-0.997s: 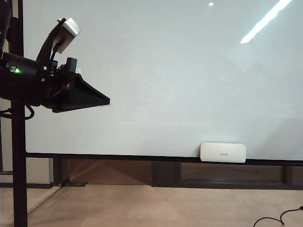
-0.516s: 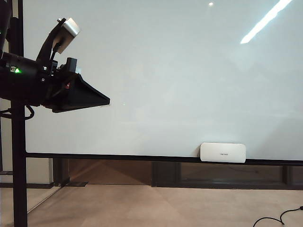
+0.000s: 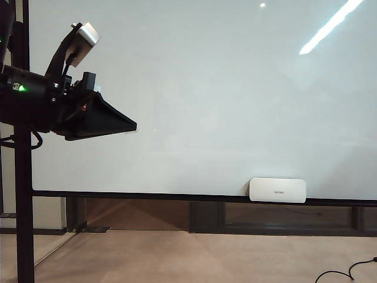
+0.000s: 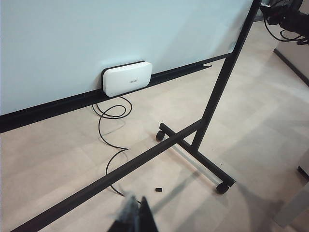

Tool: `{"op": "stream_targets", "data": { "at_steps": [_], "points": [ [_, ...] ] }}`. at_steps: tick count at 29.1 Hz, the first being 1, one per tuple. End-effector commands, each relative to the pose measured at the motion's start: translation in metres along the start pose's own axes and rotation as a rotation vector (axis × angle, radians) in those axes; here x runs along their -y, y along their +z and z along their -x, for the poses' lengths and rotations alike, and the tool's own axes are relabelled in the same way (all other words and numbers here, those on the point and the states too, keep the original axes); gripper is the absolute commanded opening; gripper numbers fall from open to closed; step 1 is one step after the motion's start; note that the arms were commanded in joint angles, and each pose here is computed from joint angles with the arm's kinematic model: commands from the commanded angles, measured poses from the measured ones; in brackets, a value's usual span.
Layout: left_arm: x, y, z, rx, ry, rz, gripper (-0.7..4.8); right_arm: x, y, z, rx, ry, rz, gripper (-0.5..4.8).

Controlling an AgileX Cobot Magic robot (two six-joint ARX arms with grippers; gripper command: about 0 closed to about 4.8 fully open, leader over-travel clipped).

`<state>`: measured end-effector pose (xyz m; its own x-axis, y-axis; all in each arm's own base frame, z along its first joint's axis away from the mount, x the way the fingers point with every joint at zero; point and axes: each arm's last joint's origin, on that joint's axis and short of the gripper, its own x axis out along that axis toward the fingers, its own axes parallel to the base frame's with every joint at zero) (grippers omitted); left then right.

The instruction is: Reach to the right to find the marker pen, pick it up, and write the number 19 on the whiteboard.

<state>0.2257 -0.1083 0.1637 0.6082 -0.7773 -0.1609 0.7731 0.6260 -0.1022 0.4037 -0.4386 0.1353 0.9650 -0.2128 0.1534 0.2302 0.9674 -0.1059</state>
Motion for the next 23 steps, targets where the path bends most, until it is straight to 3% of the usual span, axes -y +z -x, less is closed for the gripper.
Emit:
{"op": "stream_targets", "data": {
  "at_steps": [1,6,10,15,19,23],
  "points": [
    [0.0,0.002,0.0,0.012,-0.003,-0.007,-0.05,0.001,0.006,-0.001,0.021,-0.003,0.018,0.14],
    [0.0,0.002,0.0,0.012,-0.004,-0.004,-0.05,0.001,0.006,-0.001,0.021,-0.009,0.016,-0.04],
    [0.001,0.003,-0.001,0.014,-0.015,-0.006,-0.05,0.004,0.025,-0.001,0.053,-0.054,-0.065,-0.04],
    [0.01,0.007,-0.004,0.052,-0.115,0.006,-0.05,0.01,0.081,-0.001,0.096,-0.056,-0.148,-0.04],
    [0.025,0.008,-0.009,0.052,-0.17,-0.002,-0.05,0.011,0.125,0.002,-0.067,-0.16,-0.253,-0.04],
    [0.035,0.013,-0.009,0.063,-0.221,0.045,-0.05,0.007,0.172,0.01,-0.113,-0.238,-0.22,-0.04]
  ]
}}
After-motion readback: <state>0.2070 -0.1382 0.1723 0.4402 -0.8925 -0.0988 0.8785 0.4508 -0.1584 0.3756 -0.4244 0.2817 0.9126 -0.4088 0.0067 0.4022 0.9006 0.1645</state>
